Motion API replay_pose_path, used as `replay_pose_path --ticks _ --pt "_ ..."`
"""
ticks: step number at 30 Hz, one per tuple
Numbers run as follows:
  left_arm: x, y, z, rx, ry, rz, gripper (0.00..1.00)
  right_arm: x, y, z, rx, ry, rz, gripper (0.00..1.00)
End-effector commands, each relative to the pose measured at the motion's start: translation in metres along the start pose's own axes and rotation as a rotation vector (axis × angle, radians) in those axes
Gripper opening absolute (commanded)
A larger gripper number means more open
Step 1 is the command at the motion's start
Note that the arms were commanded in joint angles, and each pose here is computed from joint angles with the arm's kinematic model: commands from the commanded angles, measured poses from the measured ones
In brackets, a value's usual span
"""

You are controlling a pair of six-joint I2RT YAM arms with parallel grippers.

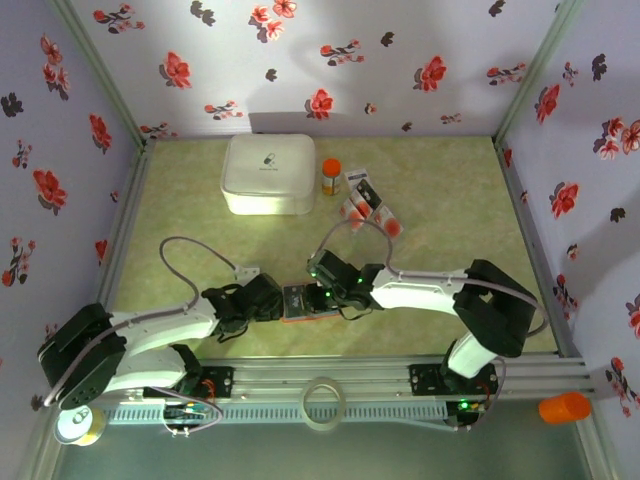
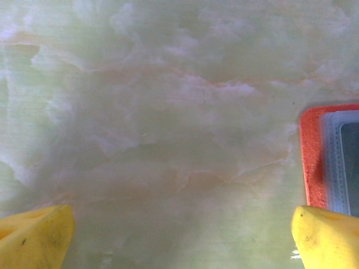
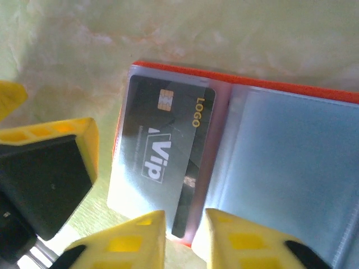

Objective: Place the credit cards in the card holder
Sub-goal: Close the card holder at the center of the table.

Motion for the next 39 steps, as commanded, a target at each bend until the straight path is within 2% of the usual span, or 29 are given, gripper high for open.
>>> replay_pose_path --ticks 1,9,14,22,32,36,39 --pt "0.005 -0.006 0.008 -0.005 0.024 0.017 1.0 0.02 0.006 0.003 0.042 -0.041 -0.057 0.33" --pt "0.022 0.0 0.014 0.023 -0.004 -0.05 1.0 0.063 0.016 -0.025 0.047 -0.182 -0.166 0.55" --pt "0.029 0.008 0.014 0.034 -0.027 -0.088 1.0 0.067 0.016 -0.055 -0.02 -0.212 -0.182 0.6" --pt "0.035 0.025 0.005 0.016 -0.045 -0.119 1.0 0.058 0.016 -0.06 -0.053 -0.163 -0.167 0.61" --pt "0.028 0.037 -0.01 -0.012 -0.061 -0.108 1.0 0.04 0.021 -0.056 -0.066 -0.148 -0.15 0.59" --pt "0.027 0.04 -0.013 -0.011 -0.068 -0.115 1.0 0.036 0.024 -0.058 -0.058 -0.182 -0.158 0.54" --pt "0.025 0.041 -0.015 -0.008 -0.07 -0.115 1.0 0.035 0.025 -0.061 -0.047 -0.22 -0.162 0.46"
Point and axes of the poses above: each hand's point on the last joint's axis, 136 mm out from that joint toward the fingers, its own x axis back along the fingers, its own z axis along the line the jaws close on, y = z × x, the point moved 9 cm from there along x, back along the fingers, and after that the axes turned 11 degrees about -x, right-handed, at the moved point
